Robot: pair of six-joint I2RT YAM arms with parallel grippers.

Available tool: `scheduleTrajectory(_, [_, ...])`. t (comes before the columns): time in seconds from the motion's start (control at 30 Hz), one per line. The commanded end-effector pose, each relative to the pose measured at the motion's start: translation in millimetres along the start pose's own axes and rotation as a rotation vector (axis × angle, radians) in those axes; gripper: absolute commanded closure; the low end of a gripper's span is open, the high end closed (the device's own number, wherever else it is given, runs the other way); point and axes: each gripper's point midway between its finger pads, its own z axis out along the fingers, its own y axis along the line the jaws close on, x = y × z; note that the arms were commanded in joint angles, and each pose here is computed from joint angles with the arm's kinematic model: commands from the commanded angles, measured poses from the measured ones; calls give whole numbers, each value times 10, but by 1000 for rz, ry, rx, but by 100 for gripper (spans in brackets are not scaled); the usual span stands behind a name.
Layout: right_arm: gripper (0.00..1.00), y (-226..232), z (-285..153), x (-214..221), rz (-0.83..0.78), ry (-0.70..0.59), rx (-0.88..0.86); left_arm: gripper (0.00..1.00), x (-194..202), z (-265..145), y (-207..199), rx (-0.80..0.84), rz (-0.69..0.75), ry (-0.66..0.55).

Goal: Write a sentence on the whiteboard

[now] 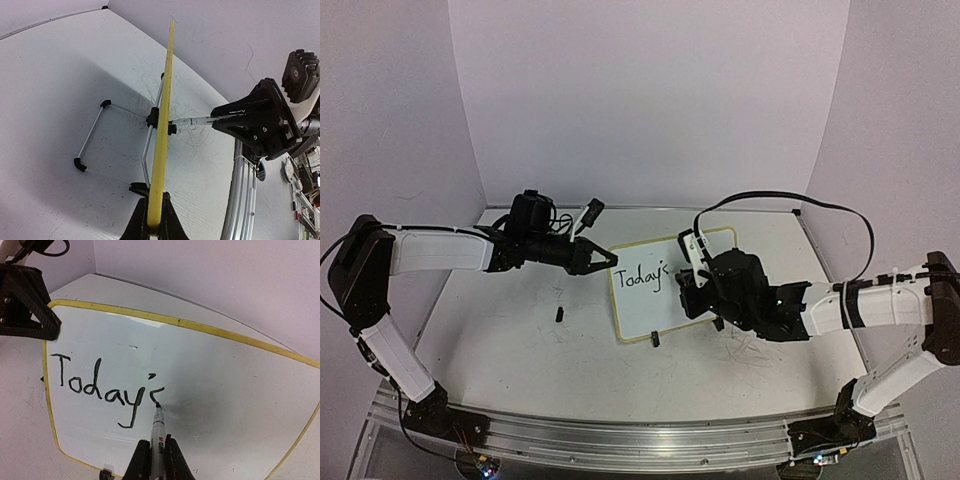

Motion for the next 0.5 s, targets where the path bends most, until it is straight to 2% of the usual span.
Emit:
scheduleTrajectory(0.0, [100,-51,-36,7,16,2,15,100,-274,-104,-25,-38,91,-78])
scheduleTrajectory(0.47, [100,34,2,-7,14,4,-23,100,-275,-109,-32,-37,92,-78])
